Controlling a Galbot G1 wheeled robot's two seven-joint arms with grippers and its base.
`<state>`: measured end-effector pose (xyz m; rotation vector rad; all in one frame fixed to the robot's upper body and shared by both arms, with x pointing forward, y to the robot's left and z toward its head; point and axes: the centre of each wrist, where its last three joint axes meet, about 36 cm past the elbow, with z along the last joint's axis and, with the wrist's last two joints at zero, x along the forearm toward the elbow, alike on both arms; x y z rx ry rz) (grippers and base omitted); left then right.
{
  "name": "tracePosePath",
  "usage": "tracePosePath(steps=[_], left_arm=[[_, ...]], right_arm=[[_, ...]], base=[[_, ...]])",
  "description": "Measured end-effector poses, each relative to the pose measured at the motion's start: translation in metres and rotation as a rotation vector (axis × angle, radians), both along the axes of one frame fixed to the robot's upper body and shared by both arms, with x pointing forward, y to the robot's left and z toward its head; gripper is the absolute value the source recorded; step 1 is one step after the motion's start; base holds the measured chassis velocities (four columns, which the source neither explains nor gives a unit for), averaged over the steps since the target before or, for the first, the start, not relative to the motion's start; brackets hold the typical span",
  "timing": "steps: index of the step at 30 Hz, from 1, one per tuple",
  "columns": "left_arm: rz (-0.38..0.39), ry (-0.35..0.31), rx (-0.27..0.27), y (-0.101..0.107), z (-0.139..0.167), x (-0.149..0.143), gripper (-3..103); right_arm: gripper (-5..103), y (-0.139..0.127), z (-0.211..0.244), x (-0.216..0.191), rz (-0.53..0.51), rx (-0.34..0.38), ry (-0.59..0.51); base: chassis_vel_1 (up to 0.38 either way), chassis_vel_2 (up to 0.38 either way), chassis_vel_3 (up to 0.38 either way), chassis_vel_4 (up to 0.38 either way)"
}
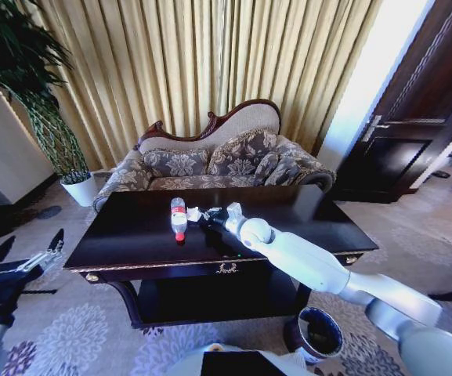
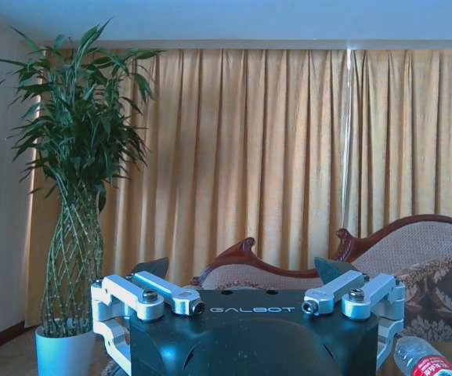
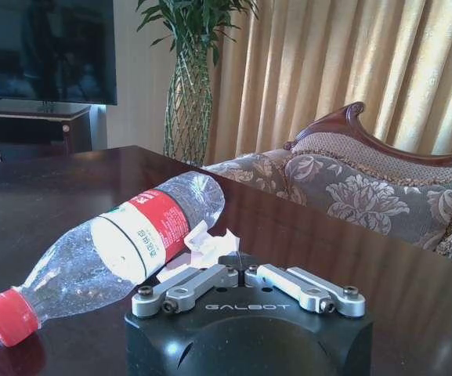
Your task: Move to the front of the table and place the trash on the table into the trash bin.
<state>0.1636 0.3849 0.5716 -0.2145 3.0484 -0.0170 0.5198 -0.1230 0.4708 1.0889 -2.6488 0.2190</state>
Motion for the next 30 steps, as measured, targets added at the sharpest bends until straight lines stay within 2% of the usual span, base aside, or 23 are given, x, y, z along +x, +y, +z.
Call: tracePosePath(steps=[11,19,30], left_arm=[[-0.004,-0.002,0.005,0.001,0.001,0.0,100],[-0.004,-0.002,0.005,0.001,0.001,0.0,100],[-0.01,-0.007,0.0,0.001,0.002,0.001,100]], right_arm=[[0,-0.009,0.012,0.0,-0.048,0.039,-0.014],[0,-0.026,0.028,0.004,-0.103,0.078,-0.036],[0,-0.084,0.067,0.008,-0.284,0.159,-0.117]], base=[[0.0,0.0,0.0,0.0],[0.0,0.0,0.0,0.0],[0.0,0.0,0.0,0.0]])
